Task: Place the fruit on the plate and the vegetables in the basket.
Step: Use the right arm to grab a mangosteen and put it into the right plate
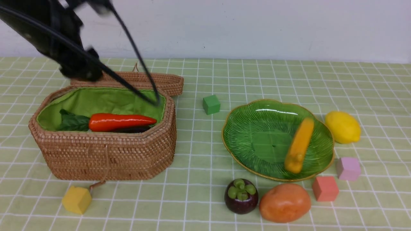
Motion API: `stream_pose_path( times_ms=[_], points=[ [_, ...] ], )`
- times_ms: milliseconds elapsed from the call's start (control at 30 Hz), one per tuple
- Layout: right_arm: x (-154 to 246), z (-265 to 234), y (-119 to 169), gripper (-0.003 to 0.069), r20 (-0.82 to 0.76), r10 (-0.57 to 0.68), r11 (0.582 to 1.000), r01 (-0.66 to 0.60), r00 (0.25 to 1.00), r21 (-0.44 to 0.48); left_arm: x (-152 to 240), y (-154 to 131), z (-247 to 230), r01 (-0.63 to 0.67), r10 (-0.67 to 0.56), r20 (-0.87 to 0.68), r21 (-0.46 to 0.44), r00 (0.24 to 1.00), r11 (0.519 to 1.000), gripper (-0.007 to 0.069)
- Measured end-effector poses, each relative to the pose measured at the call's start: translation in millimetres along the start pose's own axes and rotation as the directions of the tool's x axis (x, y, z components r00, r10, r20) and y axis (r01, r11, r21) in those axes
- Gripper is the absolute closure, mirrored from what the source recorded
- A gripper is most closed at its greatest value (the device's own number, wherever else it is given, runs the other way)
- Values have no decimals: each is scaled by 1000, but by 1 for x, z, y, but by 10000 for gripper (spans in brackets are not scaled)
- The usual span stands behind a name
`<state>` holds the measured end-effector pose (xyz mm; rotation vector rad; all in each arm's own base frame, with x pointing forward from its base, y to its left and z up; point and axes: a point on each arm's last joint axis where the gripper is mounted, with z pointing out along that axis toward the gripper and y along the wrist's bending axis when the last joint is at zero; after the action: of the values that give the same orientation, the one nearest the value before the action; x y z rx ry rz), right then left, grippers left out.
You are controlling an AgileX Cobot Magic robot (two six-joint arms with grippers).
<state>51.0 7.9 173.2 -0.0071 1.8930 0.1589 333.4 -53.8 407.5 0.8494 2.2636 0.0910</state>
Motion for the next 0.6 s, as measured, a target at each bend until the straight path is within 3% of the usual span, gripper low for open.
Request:
stream_pose_path(
  times_ms=[67,100,167,433,600],
  points=[
    [0,0,0,419,0,0,1000,0,1000,0,-1,-4,-34,140,-139,68,-20,988,990,371],
    [0,0,0,419,0,0,1000,0,1000,0,0,-7,-50,199,-197,104,-8,975,980,490],
    [0,0,0,419,0,0,1000,0,1000,0,6,-13,-74,271,-266,131,-17,955,962,617],
    [0,0,0,419,0,0,1000,0,1000,0,63,-59,-104,406,-409,249,66,878,911,638],
    [0,0,0,419,0,0,1000,0,1000,0,143,-115,-86,484,-519,297,189,802,855,638]
  ],
)
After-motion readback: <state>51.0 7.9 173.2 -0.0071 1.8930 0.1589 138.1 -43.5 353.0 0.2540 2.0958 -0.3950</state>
